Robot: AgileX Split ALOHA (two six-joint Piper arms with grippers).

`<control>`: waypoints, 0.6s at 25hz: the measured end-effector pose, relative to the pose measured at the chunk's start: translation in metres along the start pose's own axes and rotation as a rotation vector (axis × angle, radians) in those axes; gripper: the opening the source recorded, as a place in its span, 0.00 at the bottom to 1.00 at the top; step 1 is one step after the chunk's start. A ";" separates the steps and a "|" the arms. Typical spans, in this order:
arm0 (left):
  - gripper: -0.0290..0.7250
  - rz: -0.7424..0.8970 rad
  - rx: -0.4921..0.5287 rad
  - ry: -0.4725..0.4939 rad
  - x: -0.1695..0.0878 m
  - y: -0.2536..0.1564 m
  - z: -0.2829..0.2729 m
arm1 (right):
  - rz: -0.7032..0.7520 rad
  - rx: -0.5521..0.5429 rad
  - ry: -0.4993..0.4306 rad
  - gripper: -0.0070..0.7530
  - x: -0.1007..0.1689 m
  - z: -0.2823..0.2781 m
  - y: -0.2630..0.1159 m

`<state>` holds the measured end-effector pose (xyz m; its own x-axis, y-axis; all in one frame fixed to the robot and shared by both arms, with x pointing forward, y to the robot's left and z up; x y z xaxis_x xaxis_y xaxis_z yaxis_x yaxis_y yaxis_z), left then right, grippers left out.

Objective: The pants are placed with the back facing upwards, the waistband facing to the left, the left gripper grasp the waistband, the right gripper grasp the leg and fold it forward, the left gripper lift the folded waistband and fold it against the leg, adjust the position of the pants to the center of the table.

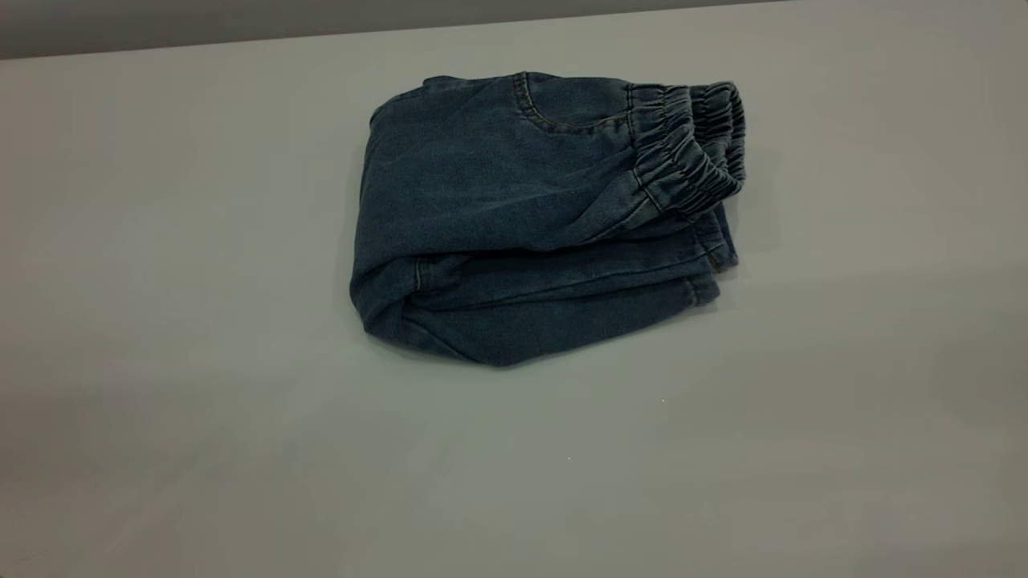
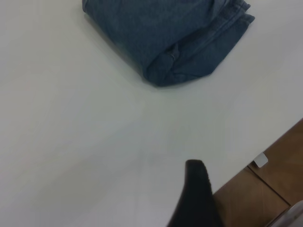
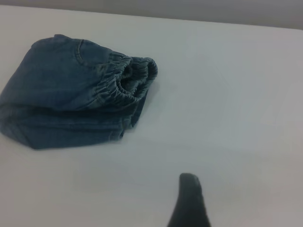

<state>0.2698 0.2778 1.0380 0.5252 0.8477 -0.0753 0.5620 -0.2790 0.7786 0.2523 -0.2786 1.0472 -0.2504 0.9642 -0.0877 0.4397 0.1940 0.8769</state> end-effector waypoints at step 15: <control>0.68 -0.162 -0.115 0.220 0.007 -0.006 -0.013 | -0.007 -0.001 0.010 0.62 0.000 0.000 0.000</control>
<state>0.2617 0.2913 1.0411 0.2762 0.9580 -0.0774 0.5448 -0.0897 0.8337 0.2521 -0.2786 1.0472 -0.2617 0.9610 -0.0893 0.4374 0.2006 0.8766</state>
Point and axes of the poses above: a point on each arm's last joint axis where the gripper is mounted, z pointing out along that axis toward the gripper, x along the wrist's bending axis when the last joint is at zero, y = z × x, the point moved 2 cm from there along z, pointing out along that axis toward the gripper, and after that the axes turned 6 degrees about -z, right-handed, at the moved point
